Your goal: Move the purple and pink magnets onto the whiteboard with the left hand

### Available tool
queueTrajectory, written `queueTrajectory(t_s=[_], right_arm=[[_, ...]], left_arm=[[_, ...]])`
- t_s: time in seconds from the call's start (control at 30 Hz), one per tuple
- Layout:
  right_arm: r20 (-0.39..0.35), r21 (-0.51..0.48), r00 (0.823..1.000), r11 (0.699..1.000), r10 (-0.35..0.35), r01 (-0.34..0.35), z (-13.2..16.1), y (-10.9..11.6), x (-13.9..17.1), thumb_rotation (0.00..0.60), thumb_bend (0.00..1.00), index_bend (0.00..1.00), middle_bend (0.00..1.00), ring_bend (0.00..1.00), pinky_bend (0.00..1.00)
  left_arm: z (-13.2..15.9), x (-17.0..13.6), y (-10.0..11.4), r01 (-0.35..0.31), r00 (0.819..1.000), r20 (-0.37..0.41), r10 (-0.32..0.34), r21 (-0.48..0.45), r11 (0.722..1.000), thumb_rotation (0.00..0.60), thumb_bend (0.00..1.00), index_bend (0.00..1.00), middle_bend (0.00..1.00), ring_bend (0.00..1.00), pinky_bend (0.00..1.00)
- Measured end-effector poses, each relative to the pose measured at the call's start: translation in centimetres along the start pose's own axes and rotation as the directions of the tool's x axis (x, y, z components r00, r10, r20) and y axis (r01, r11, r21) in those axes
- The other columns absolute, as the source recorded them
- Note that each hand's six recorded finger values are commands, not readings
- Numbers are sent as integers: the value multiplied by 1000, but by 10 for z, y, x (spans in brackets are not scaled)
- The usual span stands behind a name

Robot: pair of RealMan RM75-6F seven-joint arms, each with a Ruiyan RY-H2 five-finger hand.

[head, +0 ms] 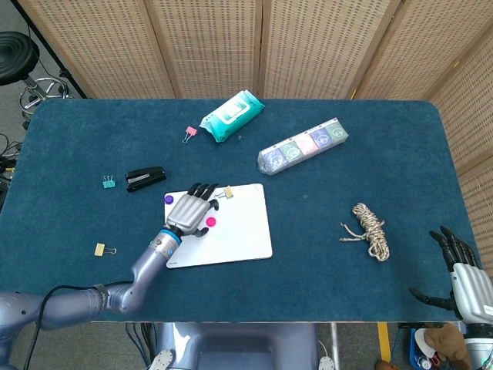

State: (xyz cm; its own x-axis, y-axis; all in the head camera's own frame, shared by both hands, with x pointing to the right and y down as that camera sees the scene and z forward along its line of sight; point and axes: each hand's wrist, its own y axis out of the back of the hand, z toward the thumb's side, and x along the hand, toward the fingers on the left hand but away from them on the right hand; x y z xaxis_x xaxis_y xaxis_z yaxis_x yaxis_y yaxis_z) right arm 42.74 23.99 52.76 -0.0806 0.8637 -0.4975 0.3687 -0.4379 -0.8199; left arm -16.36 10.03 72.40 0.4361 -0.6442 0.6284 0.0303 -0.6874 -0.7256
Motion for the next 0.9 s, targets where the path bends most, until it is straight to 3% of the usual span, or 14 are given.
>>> queueTrajectory(t_s=[0.3,0.63,0.9], right_arm=[[-11,-1,1000,1000,-5,5,3,1,1,600,0,86,0,0,0],[-45,15,998,999,-49,50,8,5,4,600,0,76,0,0,0],[-114,79,976,978,-186,196,17,11,9,600,0,18,0,0,0]], left_arm=[[-14,-22,33,-84,996,16,84,-2,996,600,233,13,0,0,0],[-70,-105,70,-269,963,3,269,20,963,600,121,0,0,0,0],[-124,-208,61,-366,924,-117,365,15,930,600,118,0,0,0,0]])
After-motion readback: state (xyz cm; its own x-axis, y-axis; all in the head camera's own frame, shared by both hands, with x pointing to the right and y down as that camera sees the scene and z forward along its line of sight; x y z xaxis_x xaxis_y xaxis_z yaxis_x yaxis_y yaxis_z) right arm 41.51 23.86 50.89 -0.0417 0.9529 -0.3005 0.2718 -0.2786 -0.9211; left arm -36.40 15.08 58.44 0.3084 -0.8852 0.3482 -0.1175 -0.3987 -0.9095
